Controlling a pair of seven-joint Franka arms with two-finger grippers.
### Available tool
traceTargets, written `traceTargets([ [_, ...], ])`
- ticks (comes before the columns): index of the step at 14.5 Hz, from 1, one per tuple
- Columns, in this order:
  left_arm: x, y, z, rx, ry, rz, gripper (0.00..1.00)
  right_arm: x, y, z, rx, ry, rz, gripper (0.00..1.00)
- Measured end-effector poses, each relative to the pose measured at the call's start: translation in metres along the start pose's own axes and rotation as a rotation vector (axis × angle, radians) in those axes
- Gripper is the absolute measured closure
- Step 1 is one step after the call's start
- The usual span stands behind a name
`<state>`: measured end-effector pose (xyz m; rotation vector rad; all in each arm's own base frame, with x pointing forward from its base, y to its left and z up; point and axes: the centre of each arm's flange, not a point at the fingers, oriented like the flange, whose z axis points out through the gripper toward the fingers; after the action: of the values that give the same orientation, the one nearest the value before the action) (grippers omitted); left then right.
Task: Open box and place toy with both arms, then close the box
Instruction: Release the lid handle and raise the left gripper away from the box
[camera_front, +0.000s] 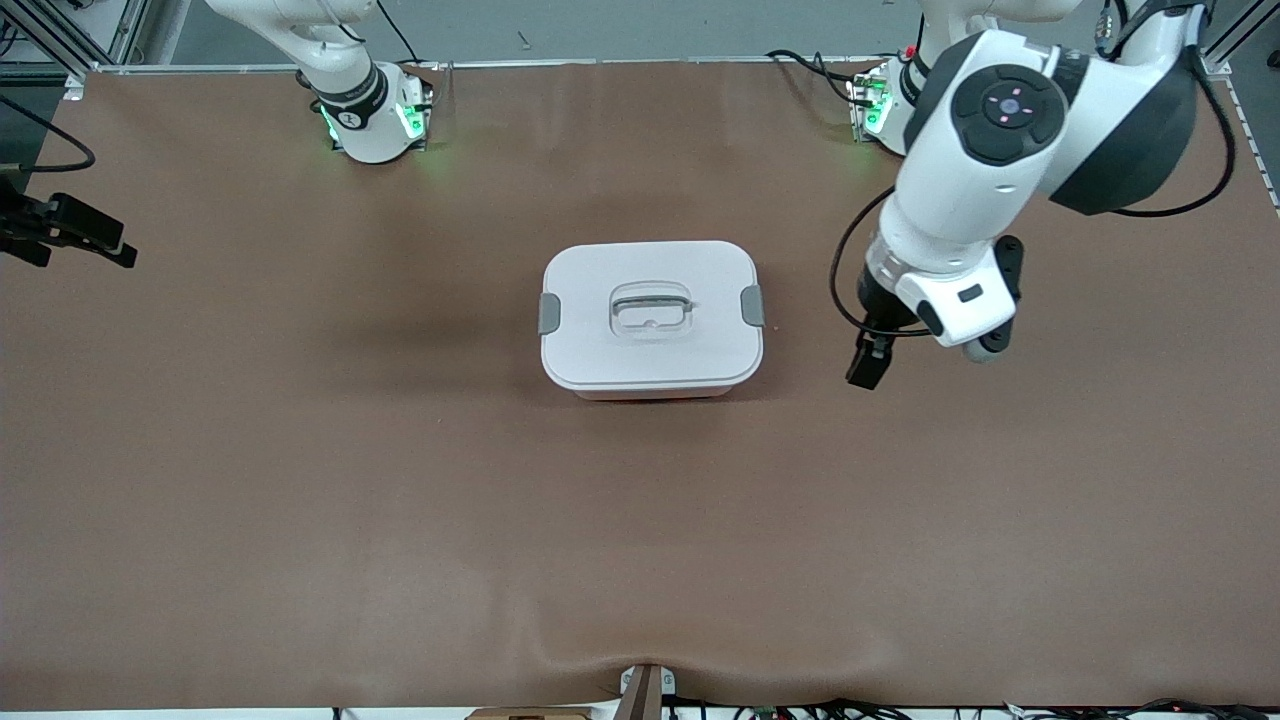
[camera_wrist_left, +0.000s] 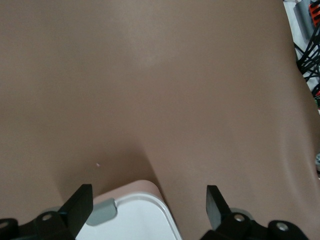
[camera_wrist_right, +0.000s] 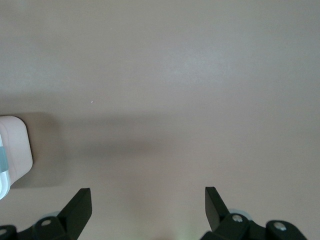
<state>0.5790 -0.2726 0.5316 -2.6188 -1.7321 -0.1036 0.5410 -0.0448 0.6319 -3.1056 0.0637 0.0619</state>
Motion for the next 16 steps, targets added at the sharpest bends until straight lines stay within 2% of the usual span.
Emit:
traceTargets([
  [2, 0.011, -0.004, -0.002, 0.021, 0.003, 0.051, 0.0, 0.0, 0.0, 0.0, 0.0, 0.0, 0.0, 0.0],
  [12, 0.113, -0.01, -0.018, 0.004, 0.009, 0.219, 0.0, 0.0, 0.0, 0.0, 0.0, 0.0, 0.001, 0.0],
  [16, 0.132, -0.028, -0.029, 0.066, -0.004, 0.353, 0.0, 0.0, 0.0, 0.0, 0.0, 0.0, 0.001, 0.0],
])
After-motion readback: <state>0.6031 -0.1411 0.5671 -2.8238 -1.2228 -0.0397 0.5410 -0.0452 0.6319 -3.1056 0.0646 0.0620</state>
